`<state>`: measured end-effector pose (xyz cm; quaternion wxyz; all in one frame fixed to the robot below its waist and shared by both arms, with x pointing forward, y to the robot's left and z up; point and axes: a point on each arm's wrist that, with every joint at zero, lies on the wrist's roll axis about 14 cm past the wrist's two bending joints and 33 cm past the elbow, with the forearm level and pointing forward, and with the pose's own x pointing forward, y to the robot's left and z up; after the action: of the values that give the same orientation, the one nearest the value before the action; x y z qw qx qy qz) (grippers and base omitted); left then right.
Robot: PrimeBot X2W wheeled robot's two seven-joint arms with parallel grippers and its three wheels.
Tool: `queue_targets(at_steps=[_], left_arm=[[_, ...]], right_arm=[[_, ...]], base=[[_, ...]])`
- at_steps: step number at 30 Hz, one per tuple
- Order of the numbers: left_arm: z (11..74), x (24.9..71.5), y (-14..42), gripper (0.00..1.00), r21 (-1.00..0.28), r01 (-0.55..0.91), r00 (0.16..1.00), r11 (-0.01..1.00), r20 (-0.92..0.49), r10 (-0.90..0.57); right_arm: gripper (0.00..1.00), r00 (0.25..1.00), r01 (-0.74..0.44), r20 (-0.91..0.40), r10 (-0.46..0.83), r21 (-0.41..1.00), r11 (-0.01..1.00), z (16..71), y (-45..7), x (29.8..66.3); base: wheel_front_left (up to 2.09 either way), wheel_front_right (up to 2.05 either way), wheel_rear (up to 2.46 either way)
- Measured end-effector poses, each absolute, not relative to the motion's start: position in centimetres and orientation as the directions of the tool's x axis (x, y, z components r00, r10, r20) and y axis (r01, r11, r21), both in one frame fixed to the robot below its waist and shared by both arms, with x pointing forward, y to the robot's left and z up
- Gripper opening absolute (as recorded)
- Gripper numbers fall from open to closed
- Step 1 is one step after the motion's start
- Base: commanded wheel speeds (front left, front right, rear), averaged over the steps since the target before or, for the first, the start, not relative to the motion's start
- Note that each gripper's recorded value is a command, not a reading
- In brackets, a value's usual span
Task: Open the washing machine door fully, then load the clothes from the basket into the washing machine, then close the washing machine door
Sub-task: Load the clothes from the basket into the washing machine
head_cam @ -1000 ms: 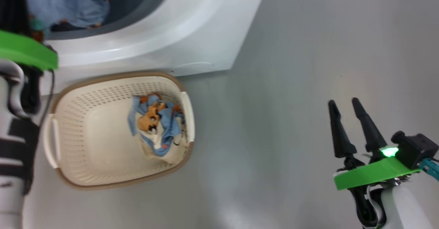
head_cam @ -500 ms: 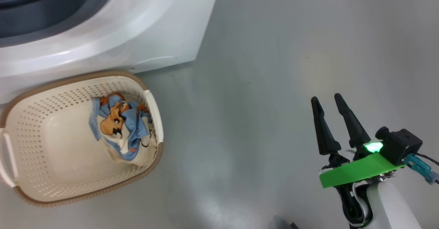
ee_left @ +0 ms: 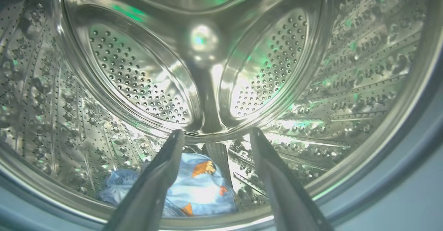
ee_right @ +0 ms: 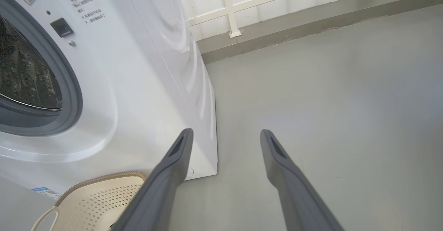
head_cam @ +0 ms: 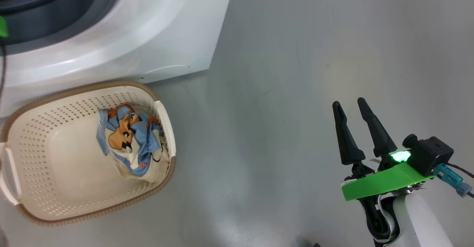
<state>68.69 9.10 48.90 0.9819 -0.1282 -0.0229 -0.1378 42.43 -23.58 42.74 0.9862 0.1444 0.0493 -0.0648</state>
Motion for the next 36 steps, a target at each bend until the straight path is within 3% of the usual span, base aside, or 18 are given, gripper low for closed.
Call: queue_targets(at_steps=[36], left_arm=[[47.0, 53.1, 12.7, 1.00, -0.264, 0.211, 0.976, 0.941, -0.003, -0.220]], right_arm=[[1.00, 0.999, 0.014, -0.038, -0.004, 0.259, 0.966, 46.2, -21.9, 40.9]], base=[[0.00, 0.00, 0.00]])
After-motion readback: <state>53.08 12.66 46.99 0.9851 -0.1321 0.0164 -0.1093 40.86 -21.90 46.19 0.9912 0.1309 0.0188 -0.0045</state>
